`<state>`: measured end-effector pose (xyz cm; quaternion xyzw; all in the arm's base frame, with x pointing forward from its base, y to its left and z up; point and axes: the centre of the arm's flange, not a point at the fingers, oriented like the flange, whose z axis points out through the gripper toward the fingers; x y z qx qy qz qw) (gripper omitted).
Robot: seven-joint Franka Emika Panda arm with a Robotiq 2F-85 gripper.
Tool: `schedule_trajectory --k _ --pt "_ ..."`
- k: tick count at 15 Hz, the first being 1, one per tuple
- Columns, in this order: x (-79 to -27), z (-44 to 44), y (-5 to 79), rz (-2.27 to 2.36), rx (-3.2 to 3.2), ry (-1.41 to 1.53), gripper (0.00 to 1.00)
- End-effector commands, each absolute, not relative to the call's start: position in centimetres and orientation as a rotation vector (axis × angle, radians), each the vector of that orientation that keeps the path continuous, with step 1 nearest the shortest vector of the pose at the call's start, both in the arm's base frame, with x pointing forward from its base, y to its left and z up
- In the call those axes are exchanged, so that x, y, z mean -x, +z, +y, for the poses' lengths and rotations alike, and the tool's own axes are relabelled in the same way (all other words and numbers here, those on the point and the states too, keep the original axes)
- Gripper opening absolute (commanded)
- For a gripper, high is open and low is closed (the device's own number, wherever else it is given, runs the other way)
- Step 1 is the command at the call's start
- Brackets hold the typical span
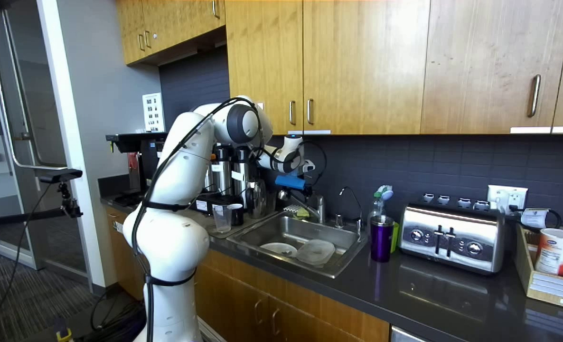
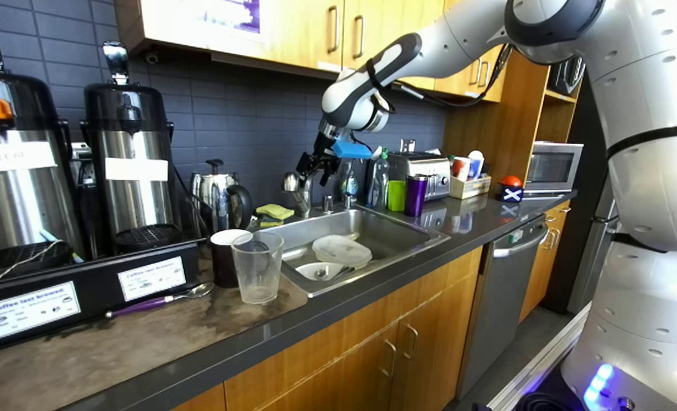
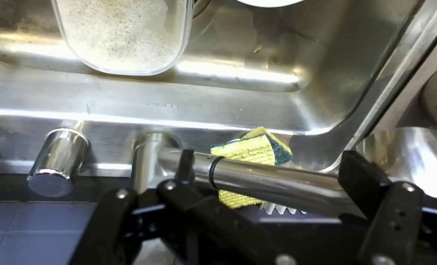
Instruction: Move the faucet head to the left and then push the faucet handle upwards
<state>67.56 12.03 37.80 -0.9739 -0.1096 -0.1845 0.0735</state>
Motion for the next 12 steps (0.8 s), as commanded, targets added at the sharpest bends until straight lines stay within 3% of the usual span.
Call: schedule_trajectory --k 1,12 --pt "-68.5 12.4 37.7 -0.27 2.89 -0.587 1.0" --pt "-68.6 12.5 36.4 -0.18 2.854 -0.52 1.0"
